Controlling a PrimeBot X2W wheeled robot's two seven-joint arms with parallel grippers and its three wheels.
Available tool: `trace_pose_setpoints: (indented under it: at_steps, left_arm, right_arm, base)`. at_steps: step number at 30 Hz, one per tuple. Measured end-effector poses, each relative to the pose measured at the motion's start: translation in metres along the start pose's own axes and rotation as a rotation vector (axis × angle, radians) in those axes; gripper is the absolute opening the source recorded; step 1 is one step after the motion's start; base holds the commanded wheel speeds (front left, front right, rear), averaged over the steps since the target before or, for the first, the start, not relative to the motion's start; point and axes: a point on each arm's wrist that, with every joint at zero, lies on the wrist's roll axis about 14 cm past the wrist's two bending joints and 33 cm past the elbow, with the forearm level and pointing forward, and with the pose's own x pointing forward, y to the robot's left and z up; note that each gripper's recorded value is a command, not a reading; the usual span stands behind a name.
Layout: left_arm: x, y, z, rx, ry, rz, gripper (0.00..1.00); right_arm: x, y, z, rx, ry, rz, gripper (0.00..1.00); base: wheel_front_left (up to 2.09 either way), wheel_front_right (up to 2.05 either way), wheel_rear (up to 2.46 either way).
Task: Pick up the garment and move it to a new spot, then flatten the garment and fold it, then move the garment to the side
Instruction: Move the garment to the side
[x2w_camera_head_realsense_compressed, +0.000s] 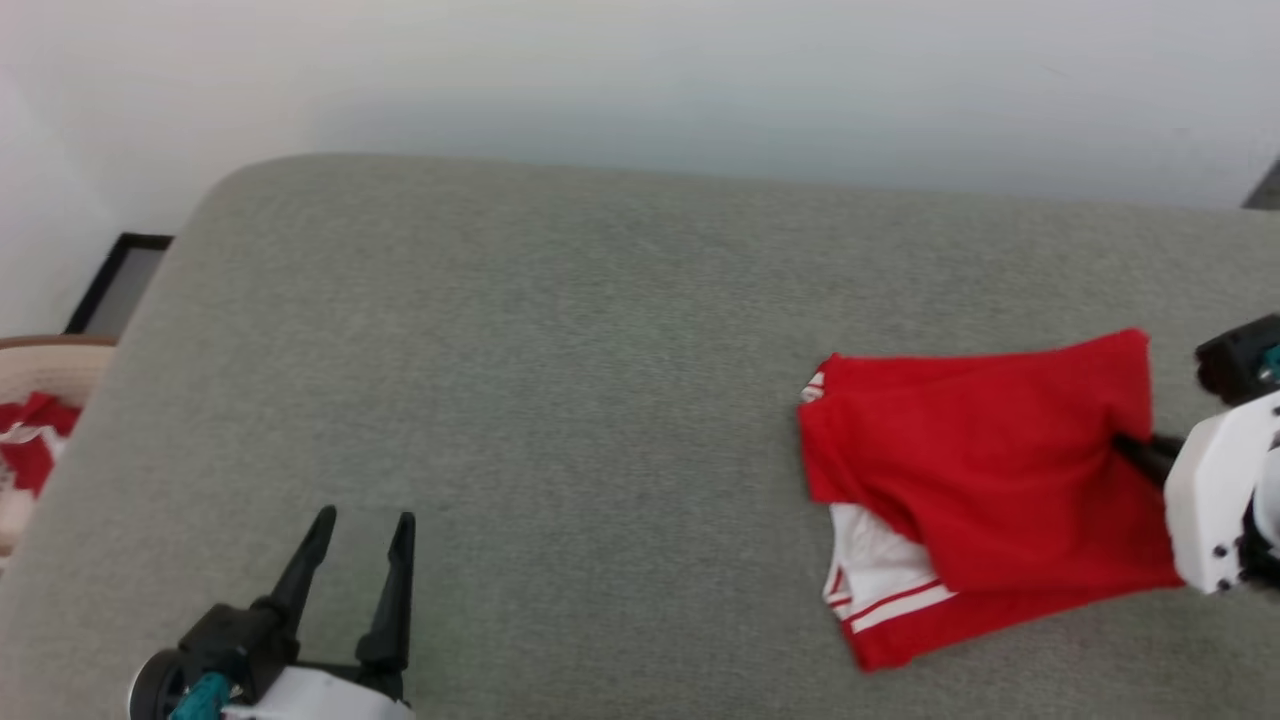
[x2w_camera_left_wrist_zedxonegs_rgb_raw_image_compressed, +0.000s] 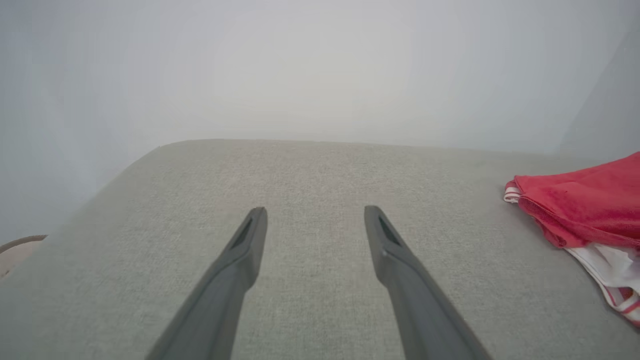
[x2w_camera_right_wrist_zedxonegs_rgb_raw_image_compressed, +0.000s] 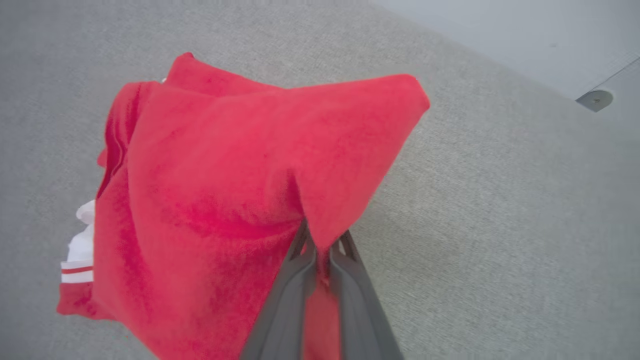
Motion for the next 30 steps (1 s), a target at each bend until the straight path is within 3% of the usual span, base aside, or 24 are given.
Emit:
trace_pose_setpoints:
  at_steps: [2, 3, 16, 30]
  left_arm:
    - [0.01, -0.009, 0.002, 0.002, -0.008, -0.031, 1.0]
    - [0.032, -0.031, 0.005, 0.002, -0.024, -0.106, 1.0]
    - [0.085, -0.079, -0.008, 0.004, -0.012, -0.255, 1.0]
    - [0.13, -0.121, -0.044, 0.013, 0.035, -0.396, 1.0]
  right_arm:
    - [-0.007, -0.015, 0.004, -0.01, -0.014, -0.039, 0.0]
    - [-0.025, -0.053, 0.009, -0.041, -0.028, -0.139, 0.0]
    - [-0.057, -0.146, 0.006, -0.117, -0.004, -0.355, 0.0]
    - [-0.068, -0.233, -0.022, -0.237, 0.072, -0.56, 0.0]
  base:
    - [0.0, 0.0, 0.0]
    - [0.0, 0.0, 0.0]
    - [0.0, 0.0, 0.0]
    - [0.0, 0.0, 0.0]
